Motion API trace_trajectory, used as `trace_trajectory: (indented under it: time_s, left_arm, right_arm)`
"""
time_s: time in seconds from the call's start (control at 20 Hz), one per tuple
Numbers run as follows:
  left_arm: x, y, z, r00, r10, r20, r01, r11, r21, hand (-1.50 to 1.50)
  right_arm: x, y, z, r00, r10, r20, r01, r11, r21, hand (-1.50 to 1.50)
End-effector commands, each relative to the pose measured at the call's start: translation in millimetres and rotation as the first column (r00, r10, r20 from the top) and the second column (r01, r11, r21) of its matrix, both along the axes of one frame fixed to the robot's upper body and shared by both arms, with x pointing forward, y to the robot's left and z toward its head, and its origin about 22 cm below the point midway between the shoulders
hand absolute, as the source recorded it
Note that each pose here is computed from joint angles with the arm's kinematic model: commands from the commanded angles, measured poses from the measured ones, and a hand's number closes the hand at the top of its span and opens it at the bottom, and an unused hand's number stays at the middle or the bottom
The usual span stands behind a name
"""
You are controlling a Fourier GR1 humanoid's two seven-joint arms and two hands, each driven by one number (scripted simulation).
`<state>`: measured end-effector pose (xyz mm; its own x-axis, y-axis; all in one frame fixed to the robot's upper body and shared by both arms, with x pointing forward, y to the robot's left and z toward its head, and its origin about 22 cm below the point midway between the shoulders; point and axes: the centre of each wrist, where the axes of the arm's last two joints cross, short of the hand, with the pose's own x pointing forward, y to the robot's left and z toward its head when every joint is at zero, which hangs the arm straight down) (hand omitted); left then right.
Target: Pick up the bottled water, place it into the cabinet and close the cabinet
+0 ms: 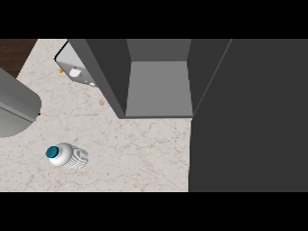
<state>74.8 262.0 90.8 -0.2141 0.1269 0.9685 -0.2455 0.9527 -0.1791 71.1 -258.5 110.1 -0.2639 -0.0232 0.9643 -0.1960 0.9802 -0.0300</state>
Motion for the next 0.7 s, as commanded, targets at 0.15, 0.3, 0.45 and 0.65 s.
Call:
trace_trajectory:
  time_s: [0.15, 0.3, 0.45, 0.65]
  left_arm:
    - [24.5, 7.8, -23.6, 0.999, 0.032, -0.025, -0.035, 0.995, -0.095, -1.5]
    - [27.8, 8.4, -52.1, 0.999, 0.039, -0.032, -0.042, 0.994, -0.097, -1.5]
    - [35.7, 14.6, -71.2, 0.996, 0.041, -0.078, -0.046, 0.997, -0.062, -1.5]
    - [33.2, 42.6, -94.5, 0.993, 0.042, -0.11, -0.051, 0.995, -0.084, -1.5]
  right_arm:
    - [-27.8, 7.2, 36.8, 0.998, 0.02, 0.054, -0.021, 1.0, 0.022, -1.5]
    - [-34.8, 1.1, 39.1, 0.998, 0.041, 0.046, -0.042, 0.999, 0.006, -1.5]
    - [-31.2, 2.0, 39.1, 0.996, 0.037, 0.085, -0.038, 0.999, 0.006, -1.5]
    - [-39.8, 2.5, 35.8, 0.997, 0.038, 0.061, -0.039, 0.999, 0.015, -1.5]
